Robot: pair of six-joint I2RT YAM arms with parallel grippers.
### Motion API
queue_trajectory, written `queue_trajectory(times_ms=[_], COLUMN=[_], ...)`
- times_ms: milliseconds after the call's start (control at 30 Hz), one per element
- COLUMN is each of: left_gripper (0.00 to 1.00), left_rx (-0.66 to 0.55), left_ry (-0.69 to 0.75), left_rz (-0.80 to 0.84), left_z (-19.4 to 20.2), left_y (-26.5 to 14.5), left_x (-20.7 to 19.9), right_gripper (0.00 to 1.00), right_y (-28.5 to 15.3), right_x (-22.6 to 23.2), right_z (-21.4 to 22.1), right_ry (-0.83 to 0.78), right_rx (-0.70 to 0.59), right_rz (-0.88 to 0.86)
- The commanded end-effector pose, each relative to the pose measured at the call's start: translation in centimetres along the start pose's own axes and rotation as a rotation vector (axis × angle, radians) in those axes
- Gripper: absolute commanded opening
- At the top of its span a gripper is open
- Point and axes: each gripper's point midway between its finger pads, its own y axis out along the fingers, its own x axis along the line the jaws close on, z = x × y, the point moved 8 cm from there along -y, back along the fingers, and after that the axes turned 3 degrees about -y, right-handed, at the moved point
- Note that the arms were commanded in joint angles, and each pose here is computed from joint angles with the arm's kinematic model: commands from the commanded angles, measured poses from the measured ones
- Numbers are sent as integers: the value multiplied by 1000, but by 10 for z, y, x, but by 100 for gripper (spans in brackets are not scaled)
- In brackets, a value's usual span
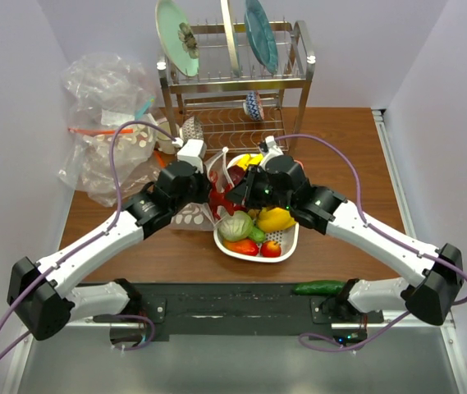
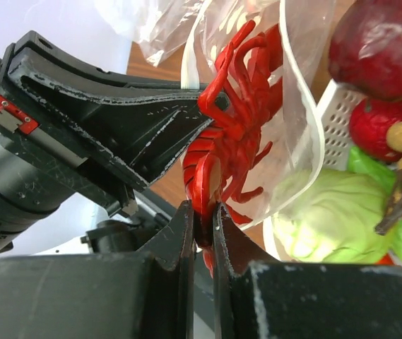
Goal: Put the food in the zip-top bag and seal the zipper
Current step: Place the fake lobster in the zipper food storage bag.
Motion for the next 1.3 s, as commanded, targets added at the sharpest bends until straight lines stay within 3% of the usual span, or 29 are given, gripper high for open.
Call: queue_trajectory(times_ms=[0,300,533,800,1067,1267], left_gripper=[0,0,0,0,0,0], left_rx=[-16,-82,-108,-164,-125,-94], left_ry=[-22,-15,96,188,292,341], left_rz=[51,141,195,282,269,167], left_z=[0,-23,-7,0,14,35], left_y=[4,-20,-33,-46,-49,-45], left_x=[-8,-23,-22,-25,-37,-40], right_gripper=[0,0,0,0,0,0], right_y=[-20,-4,13,30,27,8], right_x=[28,22,7,7,15,4], right_z=[-30,-20,-27,-25,-41,-68], right_ry=[-49,3,227,183,127,179], right_rx=[-120,-63,47,165,163,119], right_rz=[-80,-84,-273,-253,-255,-290])
